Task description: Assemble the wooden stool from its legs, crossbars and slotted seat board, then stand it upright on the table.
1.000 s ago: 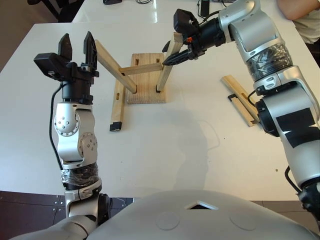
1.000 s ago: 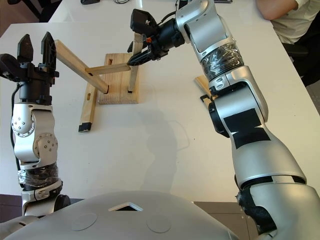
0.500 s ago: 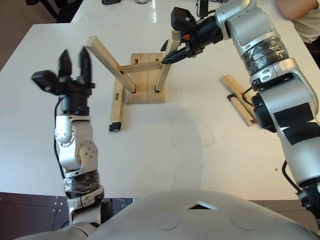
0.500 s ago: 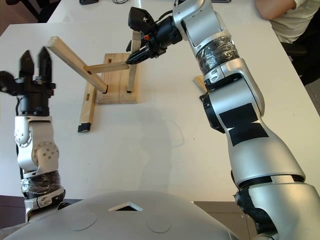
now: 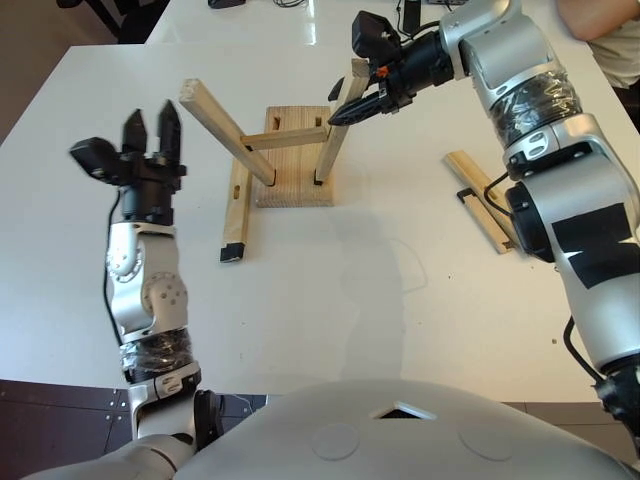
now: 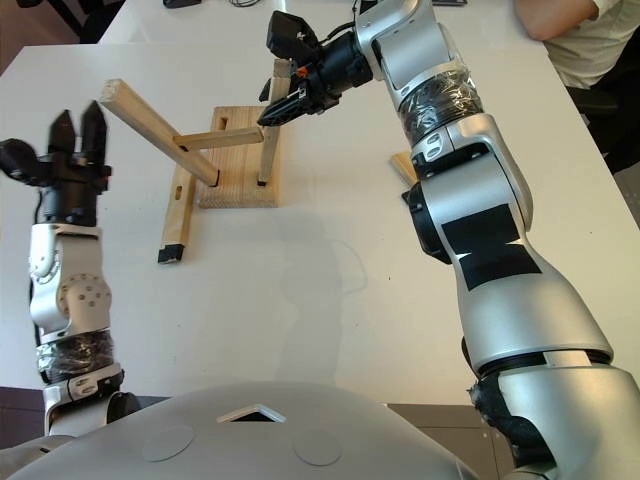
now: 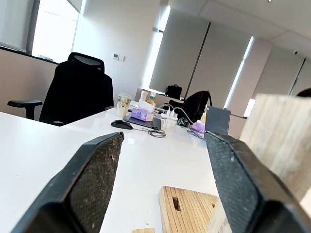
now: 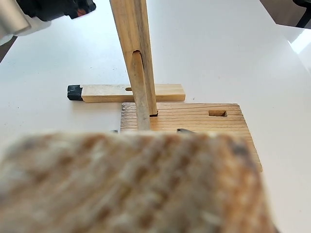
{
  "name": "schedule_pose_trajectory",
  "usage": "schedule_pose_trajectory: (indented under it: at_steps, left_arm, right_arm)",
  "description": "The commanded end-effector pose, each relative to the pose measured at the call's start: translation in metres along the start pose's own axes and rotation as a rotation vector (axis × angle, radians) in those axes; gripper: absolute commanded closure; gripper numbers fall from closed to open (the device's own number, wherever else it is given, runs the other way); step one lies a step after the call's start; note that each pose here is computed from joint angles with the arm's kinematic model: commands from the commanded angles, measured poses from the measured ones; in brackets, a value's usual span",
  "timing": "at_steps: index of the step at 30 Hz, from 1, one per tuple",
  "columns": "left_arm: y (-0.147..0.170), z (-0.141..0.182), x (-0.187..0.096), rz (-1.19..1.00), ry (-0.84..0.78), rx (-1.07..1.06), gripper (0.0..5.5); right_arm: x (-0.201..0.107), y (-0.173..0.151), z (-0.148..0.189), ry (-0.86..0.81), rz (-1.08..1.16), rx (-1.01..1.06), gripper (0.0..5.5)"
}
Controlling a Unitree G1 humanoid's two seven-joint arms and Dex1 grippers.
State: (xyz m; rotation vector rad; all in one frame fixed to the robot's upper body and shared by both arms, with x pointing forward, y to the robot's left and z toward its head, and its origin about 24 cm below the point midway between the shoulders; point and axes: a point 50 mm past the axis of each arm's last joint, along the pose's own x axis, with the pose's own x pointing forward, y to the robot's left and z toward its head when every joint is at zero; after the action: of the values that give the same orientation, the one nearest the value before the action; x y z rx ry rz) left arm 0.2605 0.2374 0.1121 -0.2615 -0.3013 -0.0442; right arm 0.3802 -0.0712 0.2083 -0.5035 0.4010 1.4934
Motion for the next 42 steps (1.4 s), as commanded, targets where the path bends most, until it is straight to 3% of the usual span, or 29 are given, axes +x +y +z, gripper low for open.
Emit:
schedule_pose_trajectory:
  at_steps: [1, 9, 15, 24, 27, 32, 42]
  left_arm:
    - [-0.016, -0.008, 0.009, -0.027, 0.017, 0.025, 2.42]
    - [-0.028, -0.012, 0.004, -0.086, 0.035, 0.044, 2.42]
    - [-0.068, -0.010, 0.003, -0.269, 0.040, 0.052, 2.42]
    - [-0.105, -0.037, -0.034, -0.433, 0.207, -0.055, 2.42]
    - [-0.096, -0.052, -0.047, -0.396, 0.290, -0.072, 2.42]
    - [-0.075, -0.063, -0.043, -0.342, 0.336, -0.079, 2.42]
    - [-0.079, -0.039, -0.054, -0.420, 0.309, -0.166, 2.42]
  right_arm:
    - [0.016, 0.006, -0.019, 0.080, 0.055, 0.041, 3.47]
    - [0.020, 0.007, -0.009, 0.082, 0.067, -0.004, 3.47]
    - [0.023, 0.012, -0.007, 0.095, 0.118, -0.025, 3.47]
    - [0.039, 0.040, -0.023, 0.128, 0.282, -0.001, 3.47]
    - [0.053, 0.045, -0.037, 0.140, 0.280, 0.056, 3.47]
    - [0.067, 0.046, -0.046, 0.119, 0.262, 0.212, 3.47]
    - [0.041, 0.067, -0.041, 0.015, 0.233, 0.246, 3.47]
